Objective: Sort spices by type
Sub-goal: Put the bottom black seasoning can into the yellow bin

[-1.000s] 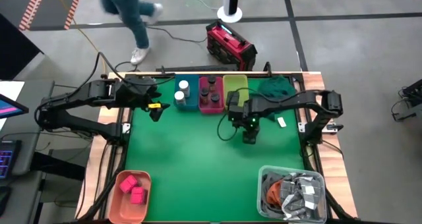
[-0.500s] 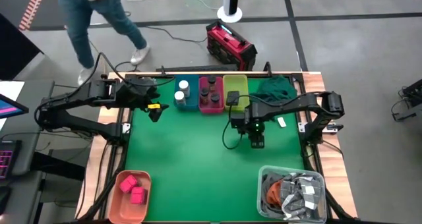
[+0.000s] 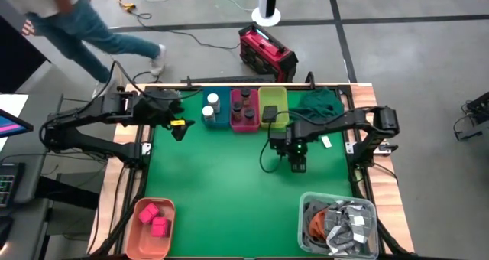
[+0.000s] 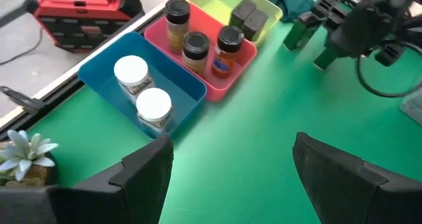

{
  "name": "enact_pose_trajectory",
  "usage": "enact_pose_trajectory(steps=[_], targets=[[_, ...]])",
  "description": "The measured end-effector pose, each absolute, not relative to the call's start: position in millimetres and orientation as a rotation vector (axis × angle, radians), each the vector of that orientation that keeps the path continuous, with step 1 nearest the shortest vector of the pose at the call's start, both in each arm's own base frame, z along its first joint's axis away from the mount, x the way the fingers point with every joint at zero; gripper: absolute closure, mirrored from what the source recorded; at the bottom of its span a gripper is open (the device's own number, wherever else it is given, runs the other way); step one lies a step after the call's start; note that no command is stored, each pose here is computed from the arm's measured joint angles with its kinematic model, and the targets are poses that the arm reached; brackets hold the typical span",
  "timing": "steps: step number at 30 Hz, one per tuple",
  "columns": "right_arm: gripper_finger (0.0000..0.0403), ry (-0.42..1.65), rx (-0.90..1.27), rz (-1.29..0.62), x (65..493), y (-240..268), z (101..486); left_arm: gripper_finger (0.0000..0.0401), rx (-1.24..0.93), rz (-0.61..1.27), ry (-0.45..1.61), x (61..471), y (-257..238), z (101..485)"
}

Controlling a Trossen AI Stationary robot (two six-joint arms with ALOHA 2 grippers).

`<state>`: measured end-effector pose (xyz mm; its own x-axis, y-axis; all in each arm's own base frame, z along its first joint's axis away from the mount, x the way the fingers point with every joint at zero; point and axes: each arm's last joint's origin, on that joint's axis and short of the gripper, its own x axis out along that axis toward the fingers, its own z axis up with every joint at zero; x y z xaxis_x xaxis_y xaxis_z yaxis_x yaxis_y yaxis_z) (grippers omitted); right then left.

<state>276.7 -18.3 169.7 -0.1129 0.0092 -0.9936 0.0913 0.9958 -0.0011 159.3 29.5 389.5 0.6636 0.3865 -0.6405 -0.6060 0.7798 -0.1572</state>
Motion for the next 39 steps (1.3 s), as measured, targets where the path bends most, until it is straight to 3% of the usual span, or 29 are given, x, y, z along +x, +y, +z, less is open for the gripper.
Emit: enact_pose_trajectory(steps=[6,11,16,25,32,39], targets=[[0.0259,1.673,0.107,-0.056,278.7,-11.7,173.9,0.0101,-0.346,0.621,0.607,156.6,30.7,391.0],[0.0258,1.591,0.097,-0.036,295.9,-5.9,198.9,0.0101,-0.331,0.638,0.589,157.5,31.5,392.2],[0.0229,1.419,0.04,-0.05,321.1,-12.4,246.6,0.0101,-0.338,0.633,0.546,160.1,31.9,395.4],[0.0249,1.114,-0.111,-0.304,337.6,-94.9,317.8,0.0101,-0.364,0.64,0.537,160.2,31.9,395.4],[0.023,1.133,-0.066,-0.464,318.3,-175.1,309.8,0.0101,-0.422,0.651,0.514,160.7,30.9,395.8],[0.0236,1.274,0.008,-0.463,329.5,-221.2,287.6,0.0101,-0.454,0.654,0.504,160.9,30.0,395.8]])
